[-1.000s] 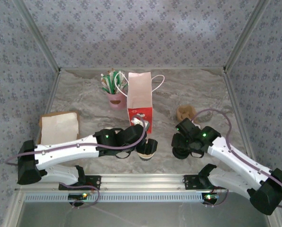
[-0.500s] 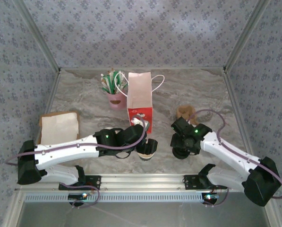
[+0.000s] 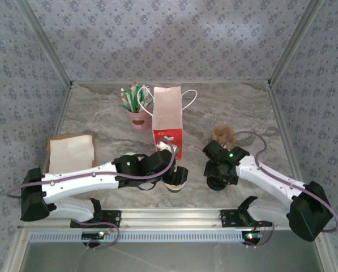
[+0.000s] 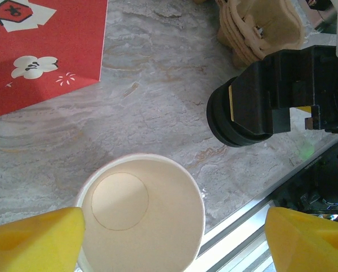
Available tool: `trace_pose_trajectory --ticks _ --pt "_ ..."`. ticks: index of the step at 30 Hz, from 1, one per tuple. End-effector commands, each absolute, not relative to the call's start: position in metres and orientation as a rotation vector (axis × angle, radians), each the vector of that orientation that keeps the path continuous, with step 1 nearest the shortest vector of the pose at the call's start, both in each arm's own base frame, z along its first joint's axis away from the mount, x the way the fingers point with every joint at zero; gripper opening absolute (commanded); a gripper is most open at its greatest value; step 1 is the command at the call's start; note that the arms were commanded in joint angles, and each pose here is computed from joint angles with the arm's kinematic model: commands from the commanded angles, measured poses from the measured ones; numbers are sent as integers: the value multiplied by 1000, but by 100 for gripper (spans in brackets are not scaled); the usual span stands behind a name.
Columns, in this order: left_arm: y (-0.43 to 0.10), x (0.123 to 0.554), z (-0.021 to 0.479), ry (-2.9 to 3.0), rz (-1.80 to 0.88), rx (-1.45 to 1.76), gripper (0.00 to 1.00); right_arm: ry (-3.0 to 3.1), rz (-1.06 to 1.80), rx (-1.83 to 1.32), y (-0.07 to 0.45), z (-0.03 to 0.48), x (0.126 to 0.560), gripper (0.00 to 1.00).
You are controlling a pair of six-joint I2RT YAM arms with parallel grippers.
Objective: Pack the takeout coffee
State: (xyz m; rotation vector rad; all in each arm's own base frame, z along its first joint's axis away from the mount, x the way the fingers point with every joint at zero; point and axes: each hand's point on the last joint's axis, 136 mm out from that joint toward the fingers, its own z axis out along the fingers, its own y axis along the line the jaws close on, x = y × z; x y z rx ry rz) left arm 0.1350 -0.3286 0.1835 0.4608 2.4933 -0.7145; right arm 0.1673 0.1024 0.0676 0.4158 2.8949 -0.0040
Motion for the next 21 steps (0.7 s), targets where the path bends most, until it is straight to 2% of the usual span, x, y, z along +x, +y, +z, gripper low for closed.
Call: trace_pose_trajectory --ticks 1,21 --pt "-322 134 185 2482 -696 459 83 2882 -58 475 94 63 167 85" --pt "-324 135 186 2481 -696 457 83 2902 -67 475 96 53 167 85"
